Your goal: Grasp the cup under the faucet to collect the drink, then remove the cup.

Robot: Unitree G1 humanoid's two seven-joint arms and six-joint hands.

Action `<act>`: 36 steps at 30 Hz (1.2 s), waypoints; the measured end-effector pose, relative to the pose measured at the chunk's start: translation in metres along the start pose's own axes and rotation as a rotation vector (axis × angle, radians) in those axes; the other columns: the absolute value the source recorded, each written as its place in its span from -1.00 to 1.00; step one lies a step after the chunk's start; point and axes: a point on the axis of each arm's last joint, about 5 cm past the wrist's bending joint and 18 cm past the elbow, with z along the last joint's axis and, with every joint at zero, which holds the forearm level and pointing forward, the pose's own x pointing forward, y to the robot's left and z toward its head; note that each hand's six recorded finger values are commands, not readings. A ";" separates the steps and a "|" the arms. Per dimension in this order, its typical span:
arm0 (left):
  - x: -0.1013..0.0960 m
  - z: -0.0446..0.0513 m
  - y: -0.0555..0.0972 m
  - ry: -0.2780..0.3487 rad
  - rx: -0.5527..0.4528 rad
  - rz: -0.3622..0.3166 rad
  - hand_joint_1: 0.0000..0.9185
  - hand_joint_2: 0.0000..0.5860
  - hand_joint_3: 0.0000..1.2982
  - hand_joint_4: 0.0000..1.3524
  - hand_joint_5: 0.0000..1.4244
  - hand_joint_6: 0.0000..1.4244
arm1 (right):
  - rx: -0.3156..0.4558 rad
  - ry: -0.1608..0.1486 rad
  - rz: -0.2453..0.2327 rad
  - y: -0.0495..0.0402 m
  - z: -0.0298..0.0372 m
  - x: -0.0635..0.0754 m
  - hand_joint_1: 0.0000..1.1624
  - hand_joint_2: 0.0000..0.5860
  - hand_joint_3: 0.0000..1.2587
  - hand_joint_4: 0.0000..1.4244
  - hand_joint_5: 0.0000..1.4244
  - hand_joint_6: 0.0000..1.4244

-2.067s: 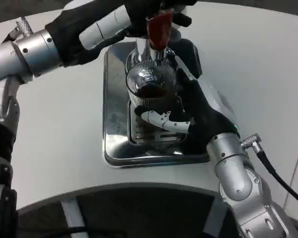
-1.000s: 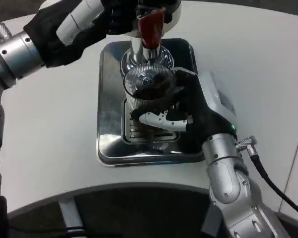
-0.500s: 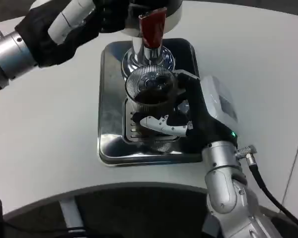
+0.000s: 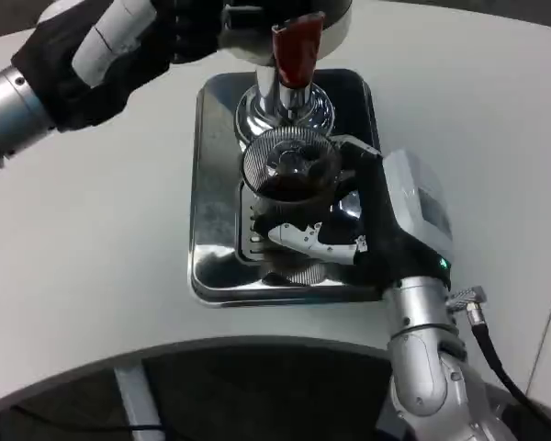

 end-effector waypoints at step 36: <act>-0.096 0.0364 -0.025 0.105 -0.012 0.186 -1.00 -0.71 -0.94 -1.00 -0.94 -1.00 | 0.015 0.026 -0.009 -0.0068 0.0024 -0.021 0.65 -0.43 0.61 0.71 0.69 0.83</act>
